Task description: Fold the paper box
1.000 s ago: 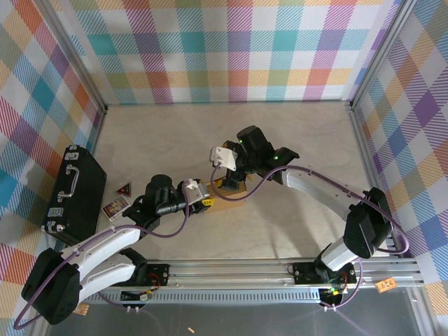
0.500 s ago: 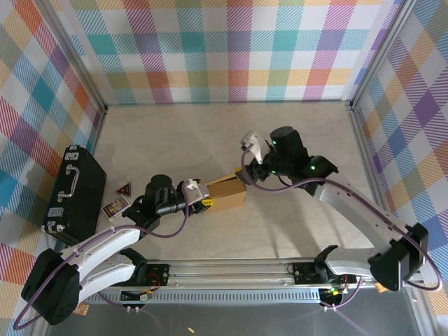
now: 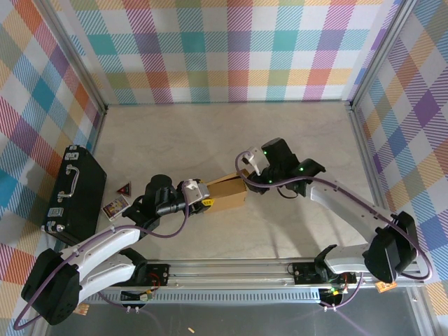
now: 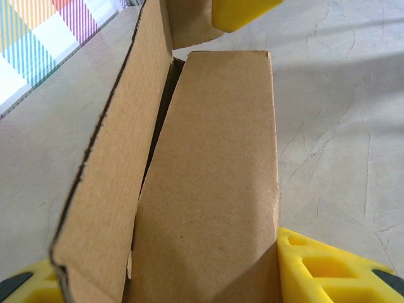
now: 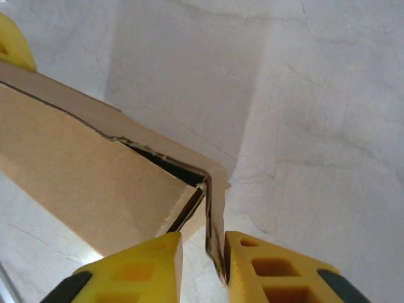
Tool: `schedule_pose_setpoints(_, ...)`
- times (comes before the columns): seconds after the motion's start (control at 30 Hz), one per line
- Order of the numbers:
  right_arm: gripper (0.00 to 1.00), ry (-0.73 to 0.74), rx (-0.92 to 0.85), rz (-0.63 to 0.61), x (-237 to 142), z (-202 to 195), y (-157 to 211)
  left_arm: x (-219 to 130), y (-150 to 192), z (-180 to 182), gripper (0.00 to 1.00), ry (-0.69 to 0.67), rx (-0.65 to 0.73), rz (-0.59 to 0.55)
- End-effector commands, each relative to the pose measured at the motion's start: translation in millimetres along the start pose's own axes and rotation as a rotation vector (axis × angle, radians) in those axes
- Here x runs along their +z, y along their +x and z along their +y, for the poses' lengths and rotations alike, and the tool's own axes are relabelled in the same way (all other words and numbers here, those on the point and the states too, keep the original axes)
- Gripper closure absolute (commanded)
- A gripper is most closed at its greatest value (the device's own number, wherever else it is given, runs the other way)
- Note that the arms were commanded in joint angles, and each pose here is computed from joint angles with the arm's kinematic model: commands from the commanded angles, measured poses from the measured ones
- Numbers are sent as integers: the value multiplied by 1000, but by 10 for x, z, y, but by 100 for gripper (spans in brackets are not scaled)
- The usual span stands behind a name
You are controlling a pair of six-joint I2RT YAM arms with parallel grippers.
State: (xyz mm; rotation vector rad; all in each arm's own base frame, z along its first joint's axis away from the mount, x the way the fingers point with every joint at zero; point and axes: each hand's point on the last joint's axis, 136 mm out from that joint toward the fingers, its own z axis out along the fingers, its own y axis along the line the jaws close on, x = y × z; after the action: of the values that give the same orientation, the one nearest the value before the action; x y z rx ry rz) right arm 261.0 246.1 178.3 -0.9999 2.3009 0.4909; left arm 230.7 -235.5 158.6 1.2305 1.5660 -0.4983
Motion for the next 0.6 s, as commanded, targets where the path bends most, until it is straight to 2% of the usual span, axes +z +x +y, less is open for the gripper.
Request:
schedule_pose_setpoints(0.0,92,1,17,-18,-96,-7,-128,12,108,-96,58,44,-1,47)
schedule_pose_setpoints(0.07,100,-12,39,-30,-117,19,-163,14,116,-97,58,45,-4,51)
schedule_pose_setpoints(0.57,100,-99,224,4,-63,163,-232,26,127,-85,58,42,-16,57)
